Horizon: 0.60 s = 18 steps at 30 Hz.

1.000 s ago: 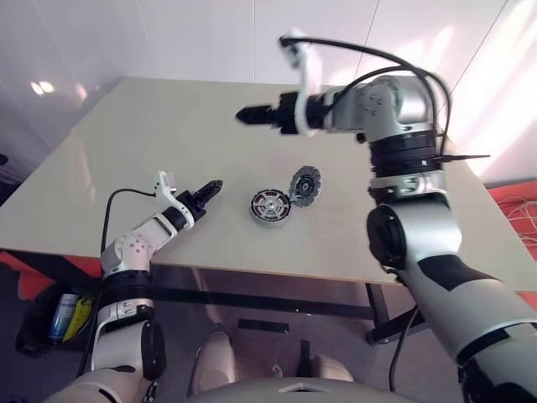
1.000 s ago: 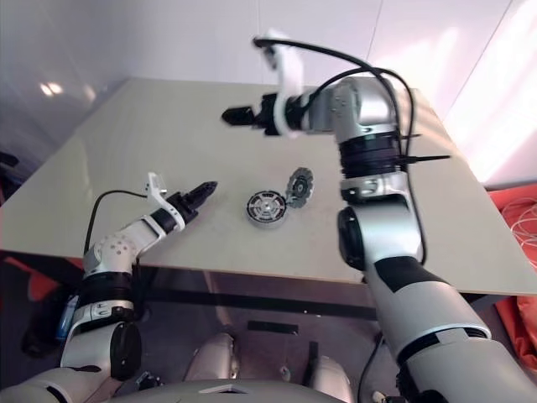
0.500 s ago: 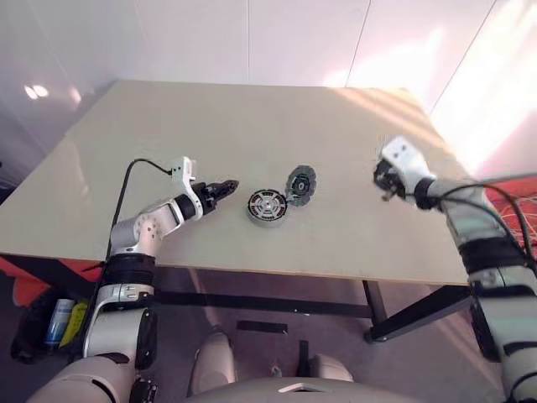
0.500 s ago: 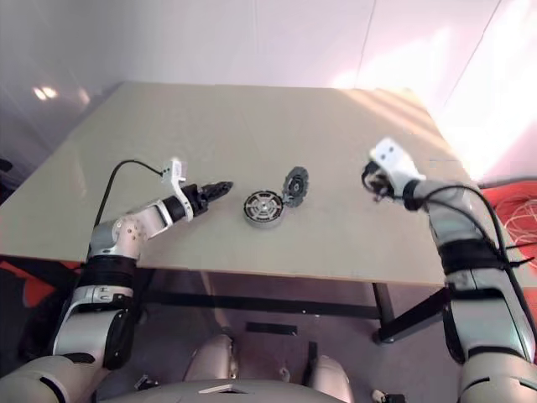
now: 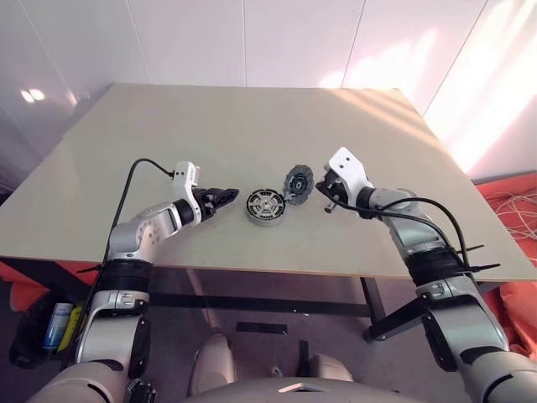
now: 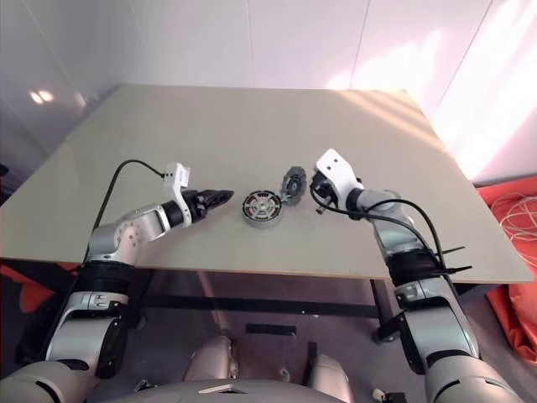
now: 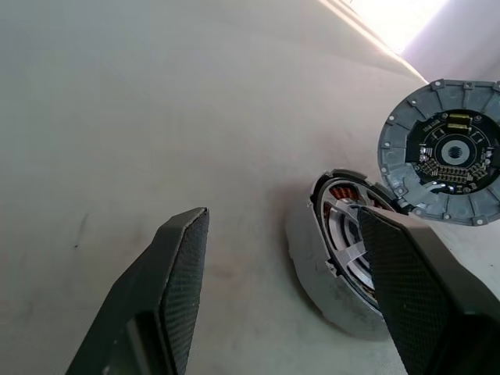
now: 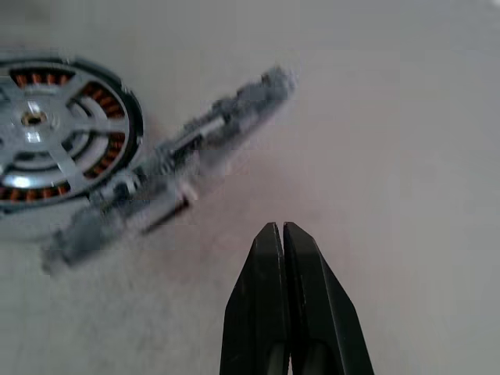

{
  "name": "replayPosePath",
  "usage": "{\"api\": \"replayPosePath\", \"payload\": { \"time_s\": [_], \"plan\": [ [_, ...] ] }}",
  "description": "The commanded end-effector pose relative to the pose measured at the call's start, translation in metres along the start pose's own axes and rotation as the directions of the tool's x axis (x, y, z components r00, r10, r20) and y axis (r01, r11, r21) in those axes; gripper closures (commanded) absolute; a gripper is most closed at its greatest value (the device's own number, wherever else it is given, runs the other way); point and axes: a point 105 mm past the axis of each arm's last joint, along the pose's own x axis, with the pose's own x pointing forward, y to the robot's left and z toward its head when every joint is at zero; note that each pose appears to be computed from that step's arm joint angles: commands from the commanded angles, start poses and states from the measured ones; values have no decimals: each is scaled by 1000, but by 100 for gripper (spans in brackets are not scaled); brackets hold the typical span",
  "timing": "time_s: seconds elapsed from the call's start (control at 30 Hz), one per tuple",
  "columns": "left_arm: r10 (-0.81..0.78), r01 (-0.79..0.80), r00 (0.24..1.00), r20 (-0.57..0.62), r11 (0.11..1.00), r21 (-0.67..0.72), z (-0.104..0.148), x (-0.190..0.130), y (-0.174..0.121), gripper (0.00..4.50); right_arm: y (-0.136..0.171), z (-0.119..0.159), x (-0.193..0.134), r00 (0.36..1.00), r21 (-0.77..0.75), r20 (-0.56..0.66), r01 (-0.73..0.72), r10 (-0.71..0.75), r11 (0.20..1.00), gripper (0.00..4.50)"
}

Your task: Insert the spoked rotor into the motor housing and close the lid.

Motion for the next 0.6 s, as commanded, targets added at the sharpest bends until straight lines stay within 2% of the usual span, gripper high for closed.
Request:
{"api": "replayPosePath", "payload": {
  "time_s": [0.03,0.17,0.33,0.47,0.6],
  "plan": [
    [3,-5,999,54,999,45,19,-7,-2,127,-5,34,-3,995,-22,97,4,-2,1000,446],
    [23,-25,998,56,999,42,19,-10,2,127,21,71,-3,974,-22,195,-117,119,993,446],
    [52,-57,996,74,997,59,26,-12,7,127,56,92,-1,948,-54,220,-225,231,973,446],
    [69,-76,992,102,995,66,37,-16,11,127,73,98,6,937,-30,225,-268,268,963,446],
    [95,-105,988,125,991,81,48,-23,18,127,87,86,19,942,-11,180,-284,282,959,446]
  ]
}}
